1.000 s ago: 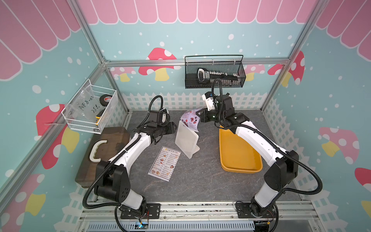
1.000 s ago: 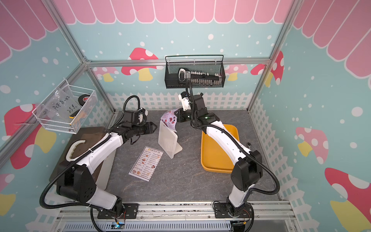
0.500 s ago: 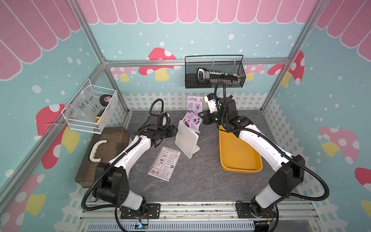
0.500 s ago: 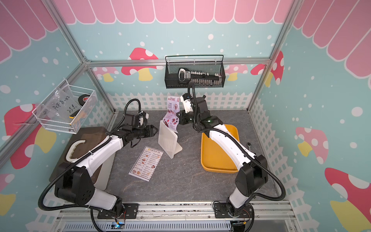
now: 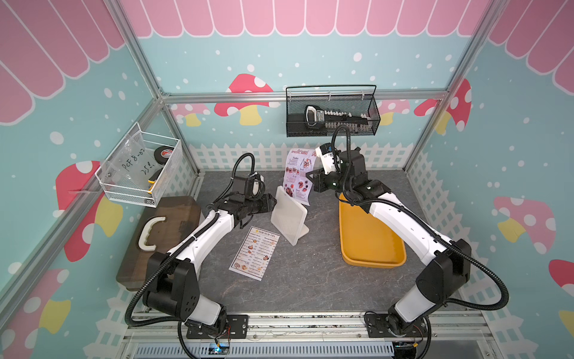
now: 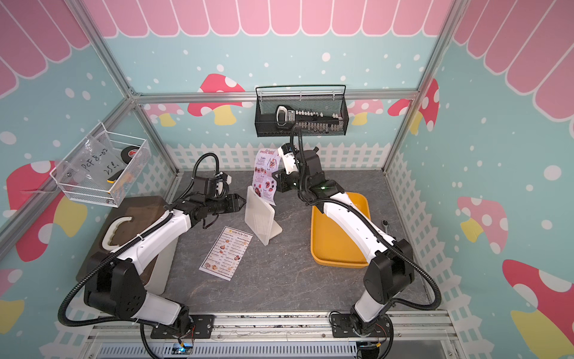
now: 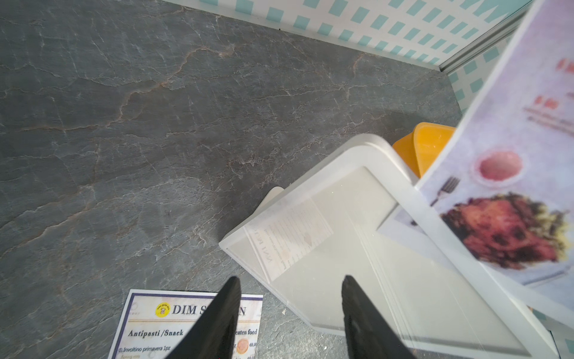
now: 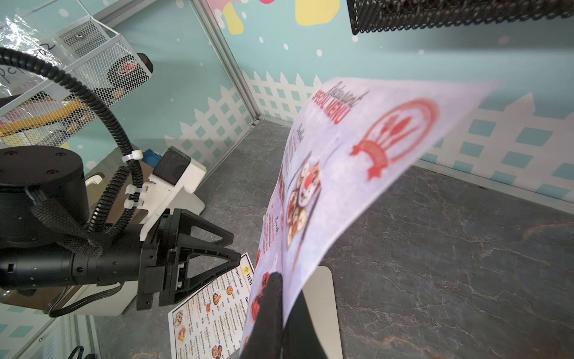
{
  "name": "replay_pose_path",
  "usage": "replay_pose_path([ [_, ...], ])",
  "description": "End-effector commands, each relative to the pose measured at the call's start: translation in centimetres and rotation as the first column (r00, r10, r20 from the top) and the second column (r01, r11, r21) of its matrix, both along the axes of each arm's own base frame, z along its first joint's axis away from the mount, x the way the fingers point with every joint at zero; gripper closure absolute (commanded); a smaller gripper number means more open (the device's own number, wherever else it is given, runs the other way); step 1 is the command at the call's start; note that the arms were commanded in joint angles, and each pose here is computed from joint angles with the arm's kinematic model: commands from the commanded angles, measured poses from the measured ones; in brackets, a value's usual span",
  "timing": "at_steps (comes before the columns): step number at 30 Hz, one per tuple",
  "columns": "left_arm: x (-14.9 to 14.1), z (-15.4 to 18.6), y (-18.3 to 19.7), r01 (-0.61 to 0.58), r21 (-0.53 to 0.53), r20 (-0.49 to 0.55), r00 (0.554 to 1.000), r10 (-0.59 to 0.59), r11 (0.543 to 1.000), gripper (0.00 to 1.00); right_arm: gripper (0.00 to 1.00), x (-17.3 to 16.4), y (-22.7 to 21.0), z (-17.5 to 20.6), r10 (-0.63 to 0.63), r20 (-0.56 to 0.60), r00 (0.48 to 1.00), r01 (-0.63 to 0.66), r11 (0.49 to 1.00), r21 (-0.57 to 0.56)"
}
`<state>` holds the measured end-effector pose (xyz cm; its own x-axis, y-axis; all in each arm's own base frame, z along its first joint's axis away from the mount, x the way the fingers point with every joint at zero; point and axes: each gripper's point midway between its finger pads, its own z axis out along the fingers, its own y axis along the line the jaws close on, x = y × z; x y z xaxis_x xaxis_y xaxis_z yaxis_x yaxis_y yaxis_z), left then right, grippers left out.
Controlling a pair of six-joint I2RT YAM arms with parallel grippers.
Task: Replace the menus in the menu holders
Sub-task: Insert the menu into the menu holder.
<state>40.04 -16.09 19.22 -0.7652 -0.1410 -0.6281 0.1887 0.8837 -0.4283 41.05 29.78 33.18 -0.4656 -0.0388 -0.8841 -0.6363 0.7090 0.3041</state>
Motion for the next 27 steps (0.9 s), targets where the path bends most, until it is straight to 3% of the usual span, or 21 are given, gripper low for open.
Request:
replay_pose_path([
  [1,-0.2,1.1,-0.2,0.016,-0.006,0.036,0.999,-0.016,1.000,0.46,0.96,0.2,0.5,-0.9,0.028,0.030,0.999,-0.027,0.999,-0.036],
  [16,0.2,1.9,0.0,0.014,0.013,0.050,0.999,-0.014,1.000,0.46,0.96,0.8,1.2,-1.7,0.064,0.054,0.996,-0.061,0.996,-0.069],
  [27,0.4,1.6,0.0,0.011,0.011,0.043,0.999,-0.012,1.000,0.46,0.96,-0.1,1.8,-2.0,0.101,0.060,0.993,-0.099,0.995,-0.031],
])
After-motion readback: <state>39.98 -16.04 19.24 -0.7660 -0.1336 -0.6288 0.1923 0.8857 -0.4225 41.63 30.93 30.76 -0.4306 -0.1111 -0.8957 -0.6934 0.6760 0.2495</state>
